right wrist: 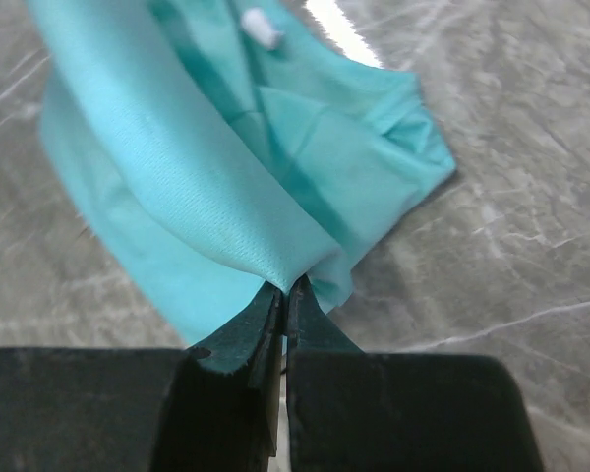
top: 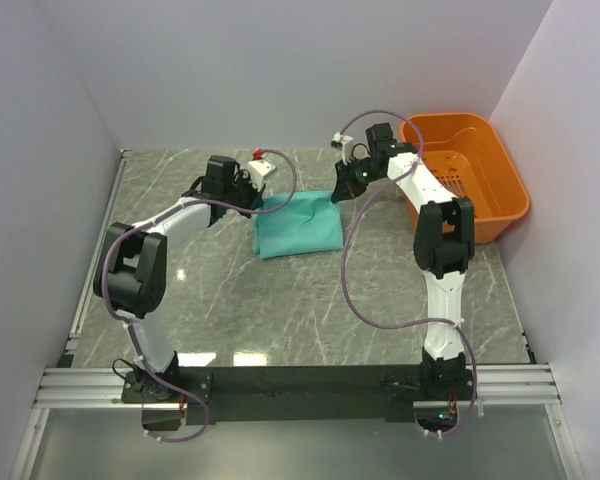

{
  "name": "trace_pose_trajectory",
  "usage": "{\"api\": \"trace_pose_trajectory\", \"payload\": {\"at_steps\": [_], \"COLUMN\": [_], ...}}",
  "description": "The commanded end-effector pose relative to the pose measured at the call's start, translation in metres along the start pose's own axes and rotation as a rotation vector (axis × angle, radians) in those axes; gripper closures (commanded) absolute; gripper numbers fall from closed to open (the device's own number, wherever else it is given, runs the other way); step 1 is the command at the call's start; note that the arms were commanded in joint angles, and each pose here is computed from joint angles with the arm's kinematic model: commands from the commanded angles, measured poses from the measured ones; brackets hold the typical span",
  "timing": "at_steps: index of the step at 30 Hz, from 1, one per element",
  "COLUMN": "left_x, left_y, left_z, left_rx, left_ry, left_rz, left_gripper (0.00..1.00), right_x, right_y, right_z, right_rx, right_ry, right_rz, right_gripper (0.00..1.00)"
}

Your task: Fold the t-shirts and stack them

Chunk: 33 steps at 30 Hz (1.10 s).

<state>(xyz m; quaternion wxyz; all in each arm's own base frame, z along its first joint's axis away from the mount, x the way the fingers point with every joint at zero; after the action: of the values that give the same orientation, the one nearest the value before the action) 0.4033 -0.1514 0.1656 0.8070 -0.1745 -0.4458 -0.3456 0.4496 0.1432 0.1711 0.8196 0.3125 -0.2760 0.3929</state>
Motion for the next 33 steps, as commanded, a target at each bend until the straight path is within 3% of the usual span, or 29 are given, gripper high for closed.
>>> {"api": "trace_pose_trajectory", "payload": {"at_steps": [1,18,20,22,23,24,25,26,29,33], "left_x": [0.029,0.022,0.026,0.029,0.036,0.042,0.048,0.06,0.084,0.099], "left_y": [0.019,0.036,0.039,0.044,0.047,0.047,0.05,0.051,0.049,0.038], "left_z": [-0.002,-0.036,-0.037,-0.037,-0.036,-0.034,-0.031,-0.024,-0.007,0.017], "left_rx": [0.081,0.112,0.135,0.189,0.214,0.237,0.271,0.29,0.347,0.359], "left_ry": [-0.112,-0.057,-0.065,-0.071,-0.087,-0.109,-0.121,-0.154,-0.209,-0.247], "left_rz": [-0.023,0.009,0.02,0.055,0.067,0.1,0.111,0.113,0.116,0.187], "left_gripper": [1.0,0.99,0.99,0.85,0.75,0.64,0.38,0.29,0.27,0.27], "right_x": [0.02,0.024,0.026,0.031,0.033,0.037,0.041,0.038,0.046,0.055], "right_y": [-0.02,-0.031,-0.032,-0.034,-0.034,-0.035,-0.034,-0.034,-0.03,-0.015], "right_z": [-0.004,-0.018,-0.019,-0.018,-0.016,-0.013,-0.009,-0.009,0.005,0.024], "right_rx": [-0.137,-0.22,-0.26,-0.33,-0.357,-0.391,-0.401,-0.413,-0.477,-0.467], "right_ry": [-0.074,-0.089,-0.092,-0.104,-0.11,-0.121,-0.137,-0.135,-0.184,-0.214], "right_rz": [-0.039,-0.078,-0.115,-0.149,-0.162,-0.165,-0.17,-0.175,-0.154,-0.088], "right_gripper": [1.0,1.0,0.92,0.82,0.69,0.65,0.63,0.56,0.41,0.43]}}
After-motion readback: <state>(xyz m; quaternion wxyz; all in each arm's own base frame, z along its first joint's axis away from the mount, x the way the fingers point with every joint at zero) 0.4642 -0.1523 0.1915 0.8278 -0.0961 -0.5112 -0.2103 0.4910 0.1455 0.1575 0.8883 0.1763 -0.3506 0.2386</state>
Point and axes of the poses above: each gripper's point midway between its finger pads, its own z axis back along the fingers, its own y axis along the line the jaws close on, x = y × z, the point moved 9 cm from there along z, back along the fingers, and after that the axes turned 4 degrees about z, right-handed, at the moved point
